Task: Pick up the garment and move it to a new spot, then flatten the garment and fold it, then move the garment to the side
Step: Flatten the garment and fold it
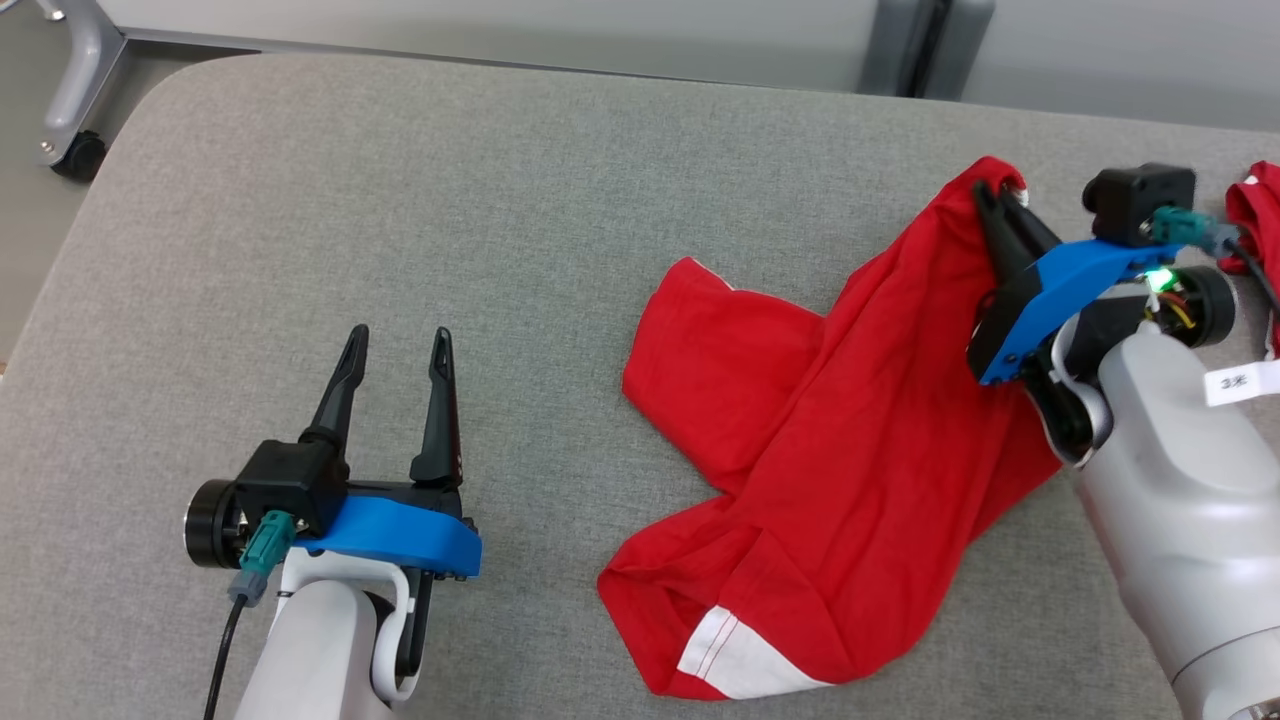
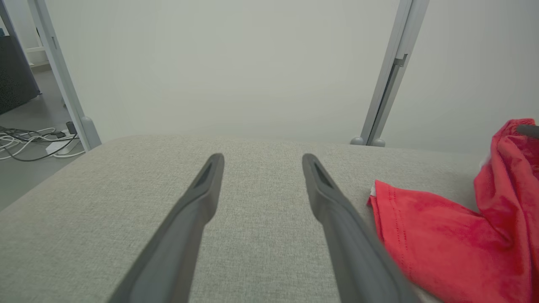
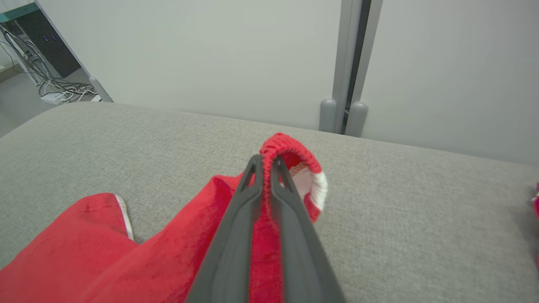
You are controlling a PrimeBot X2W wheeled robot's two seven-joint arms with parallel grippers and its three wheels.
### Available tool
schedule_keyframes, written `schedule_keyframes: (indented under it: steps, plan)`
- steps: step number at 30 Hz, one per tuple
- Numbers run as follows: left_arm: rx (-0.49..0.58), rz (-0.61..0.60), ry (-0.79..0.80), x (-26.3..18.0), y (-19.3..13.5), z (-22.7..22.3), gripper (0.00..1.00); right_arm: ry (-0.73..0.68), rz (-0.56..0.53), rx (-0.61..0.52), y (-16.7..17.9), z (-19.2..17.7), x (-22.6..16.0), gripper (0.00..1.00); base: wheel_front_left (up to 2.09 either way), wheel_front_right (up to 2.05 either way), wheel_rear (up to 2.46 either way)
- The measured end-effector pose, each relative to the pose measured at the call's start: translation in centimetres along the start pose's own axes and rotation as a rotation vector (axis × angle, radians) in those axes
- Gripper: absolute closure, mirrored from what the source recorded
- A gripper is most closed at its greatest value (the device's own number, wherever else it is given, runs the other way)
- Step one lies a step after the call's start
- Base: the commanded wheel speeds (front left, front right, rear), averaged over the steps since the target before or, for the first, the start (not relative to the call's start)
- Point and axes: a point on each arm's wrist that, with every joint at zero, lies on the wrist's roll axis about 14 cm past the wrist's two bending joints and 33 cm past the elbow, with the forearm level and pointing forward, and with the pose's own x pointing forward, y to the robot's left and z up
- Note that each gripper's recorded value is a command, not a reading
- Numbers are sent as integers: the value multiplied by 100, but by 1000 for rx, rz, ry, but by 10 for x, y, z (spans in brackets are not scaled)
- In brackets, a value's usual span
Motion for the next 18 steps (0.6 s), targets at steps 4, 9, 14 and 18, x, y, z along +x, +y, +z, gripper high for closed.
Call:
schedule_keyframes:
  steps: [4,9,14,18]
  plan:
    - [-1,-1,-9,1,-2,3,0,0,-2,-29,0,-7,-9,0,0,0,0]
    - [0,-12,-13,-1,-6,4,0,-30,-33,-60,-18,-9,-33,0,0,0,0]
    - [0,-38,-17,-4,-15,5,0,-64,-88,-63,-45,-9,-64,0,0,0,0]
    - [1,-62,-25,-6,-23,7,0,-106,-143,-48,-67,-3,-90,0,0,0,0]
